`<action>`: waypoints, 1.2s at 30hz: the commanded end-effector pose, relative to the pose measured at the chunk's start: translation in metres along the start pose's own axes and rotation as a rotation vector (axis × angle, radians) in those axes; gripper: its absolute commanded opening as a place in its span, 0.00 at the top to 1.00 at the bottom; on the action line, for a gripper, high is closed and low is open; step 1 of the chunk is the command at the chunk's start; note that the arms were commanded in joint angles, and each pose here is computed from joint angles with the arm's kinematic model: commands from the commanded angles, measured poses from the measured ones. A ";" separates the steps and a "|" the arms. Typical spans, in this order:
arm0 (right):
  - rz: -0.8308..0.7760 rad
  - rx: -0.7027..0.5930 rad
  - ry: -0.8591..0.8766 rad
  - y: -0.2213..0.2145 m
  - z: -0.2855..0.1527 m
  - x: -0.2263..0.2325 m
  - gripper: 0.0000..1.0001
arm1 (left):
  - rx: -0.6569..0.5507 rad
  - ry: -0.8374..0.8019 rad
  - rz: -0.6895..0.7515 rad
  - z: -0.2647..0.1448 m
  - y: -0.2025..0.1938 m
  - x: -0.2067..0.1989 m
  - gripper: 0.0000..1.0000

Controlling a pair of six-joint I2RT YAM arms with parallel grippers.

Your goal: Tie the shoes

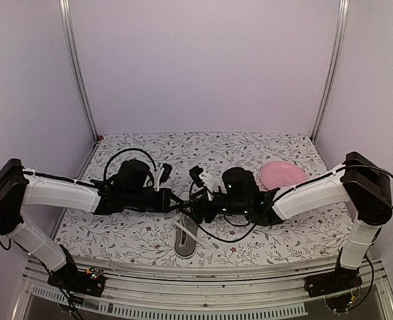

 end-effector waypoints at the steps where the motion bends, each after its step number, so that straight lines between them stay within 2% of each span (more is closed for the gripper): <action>1: -0.014 -0.033 -0.016 0.016 -0.037 0.003 0.32 | -0.034 -0.015 -0.017 -0.008 0.003 0.001 1.00; 6: 0.061 0.044 0.022 -0.017 -0.049 0.011 0.32 | -0.040 -0.024 -0.026 -0.010 0.003 0.001 1.00; 17: 0.099 0.153 0.091 -0.054 -0.024 0.036 0.38 | -0.026 -0.029 -0.031 -0.008 0.001 0.001 1.00; 25: 0.092 0.194 0.135 -0.065 -0.009 0.045 0.54 | -0.017 -0.029 -0.037 -0.006 0.000 0.002 1.00; 27: 0.093 0.198 0.117 -0.067 -0.008 0.043 0.63 | -0.017 -0.031 -0.036 -0.006 0.000 0.002 1.00; 29: 0.096 0.195 0.094 -0.066 -0.006 0.041 0.76 | -0.018 -0.032 -0.035 -0.006 0.000 0.002 1.00; 30: 0.097 0.188 0.086 -0.063 -0.006 0.040 0.86 | -0.018 -0.031 -0.036 -0.006 0.000 0.002 1.00; 32: 0.096 0.171 0.083 -0.056 -0.006 0.041 0.97 | -0.017 -0.029 -0.035 -0.006 0.000 0.002 1.00; 36: 0.082 0.099 0.080 -0.028 -0.016 0.044 0.98 | -0.015 -0.030 -0.036 -0.006 0.000 0.002 1.00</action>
Point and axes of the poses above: each gripper's point midway between its finger pads, its own z axis out along the fingers, its own x axis along the line the jaws close on, y = z × x, the point moved 7 cm from there along -z, back along the fingers, and after that the axes turned 7 degrees about -z, right-handed, at the moved point
